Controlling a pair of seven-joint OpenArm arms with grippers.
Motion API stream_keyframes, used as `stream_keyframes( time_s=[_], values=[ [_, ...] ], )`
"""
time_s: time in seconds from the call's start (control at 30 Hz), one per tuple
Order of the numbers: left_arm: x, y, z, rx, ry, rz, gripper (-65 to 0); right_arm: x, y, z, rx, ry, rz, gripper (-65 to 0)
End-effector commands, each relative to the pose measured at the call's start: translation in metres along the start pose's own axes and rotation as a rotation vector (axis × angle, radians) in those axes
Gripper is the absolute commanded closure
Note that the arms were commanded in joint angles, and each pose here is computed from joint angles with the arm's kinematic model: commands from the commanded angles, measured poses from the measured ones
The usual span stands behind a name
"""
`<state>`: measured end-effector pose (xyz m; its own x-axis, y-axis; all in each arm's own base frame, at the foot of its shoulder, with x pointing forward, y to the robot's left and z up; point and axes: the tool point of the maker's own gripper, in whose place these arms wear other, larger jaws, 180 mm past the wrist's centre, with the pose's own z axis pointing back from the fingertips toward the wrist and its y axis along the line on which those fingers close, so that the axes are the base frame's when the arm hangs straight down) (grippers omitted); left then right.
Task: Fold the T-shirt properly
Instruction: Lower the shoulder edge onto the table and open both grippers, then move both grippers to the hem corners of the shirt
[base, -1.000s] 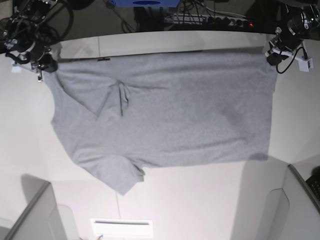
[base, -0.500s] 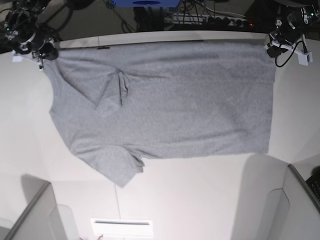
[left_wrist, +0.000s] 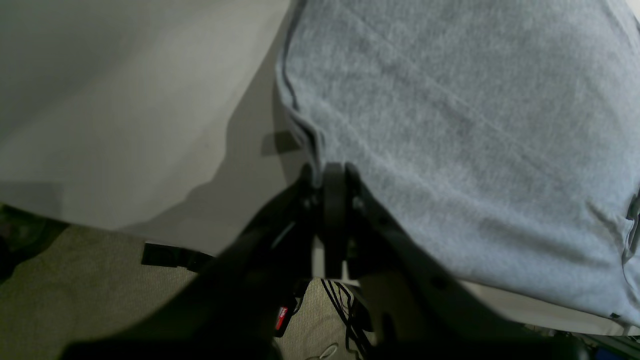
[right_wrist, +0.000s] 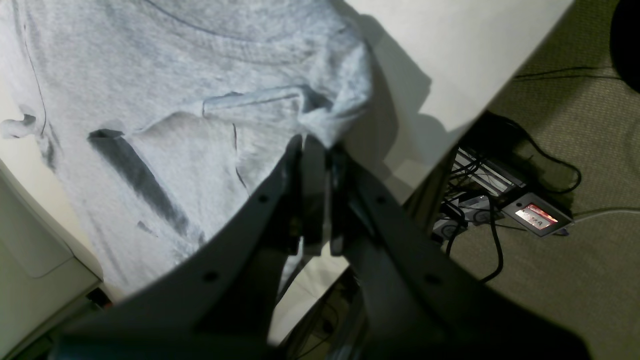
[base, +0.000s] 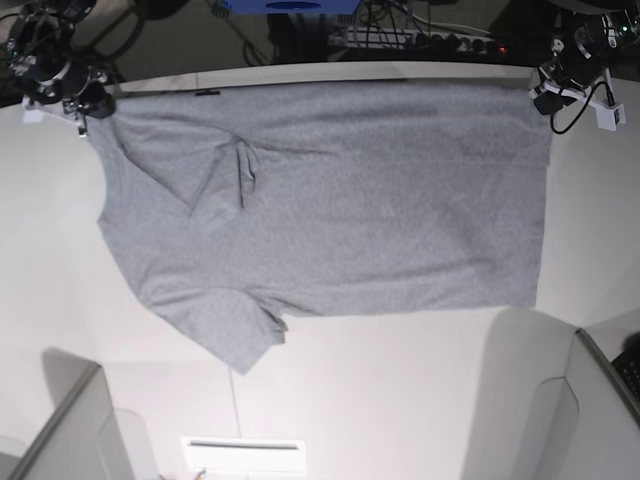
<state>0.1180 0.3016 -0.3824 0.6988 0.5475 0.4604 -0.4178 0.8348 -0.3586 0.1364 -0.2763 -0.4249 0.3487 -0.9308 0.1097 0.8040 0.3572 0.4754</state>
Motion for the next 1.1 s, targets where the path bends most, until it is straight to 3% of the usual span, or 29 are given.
stream_keyframes(
  time_s=[0.0,0.63,0.67,0.7,0.73,0.8,0.93,1.0,1.07],
  values=[
    [0.008,-0.001,0.004,-0.005,-0.021,-0.012,0.0,0.007,0.003,0.005,0.01,-0.019,0.021,0.0],
    [0.007,0.0,0.004,-0.001,-0.019,-0.008,0.0,0.001,0.001,0.006,0.004,0.012,0.018,0.0],
    [0.007,0.0,0.004,-0.001,-0.019,-0.008,0.0,0.0,0.001,0.006,0.004,0.016,0.017,-3.3],
    [0.009,0.002,0.005,0.003,-0.025,-0.007,0.0,0.001,0.001,0.006,0.004,0.015,0.016,-11.1],
    [0.012,0.006,0.008,0.014,-0.038,0.0,-3.1,-0.001,0.0,0.005,0.006,0.018,0.011,-18.3],
    [0.02,0.014,0.014,0.035,-0.065,0.009,-17.1,-0.006,-0.005,0.006,-0.002,0.017,0.003,-28.5],
    [0.034,0.028,0.026,0.075,-0.116,0.019,-41.8,-0.001,-0.007,0.013,-0.009,-0.031,0.019,-29.4],
    [0.041,0.035,0.033,0.096,-0.142,0.025,-47.7,0.004,-0.004,0.019,-0.005,-0.066,0.039,-29.3],
    [0.051,0.045,0.043,0.124,-0.179,0.033,-48.7,0.009,0.0,0.026,-0.001,-0.103,0.061,-29.3]
  ],
)
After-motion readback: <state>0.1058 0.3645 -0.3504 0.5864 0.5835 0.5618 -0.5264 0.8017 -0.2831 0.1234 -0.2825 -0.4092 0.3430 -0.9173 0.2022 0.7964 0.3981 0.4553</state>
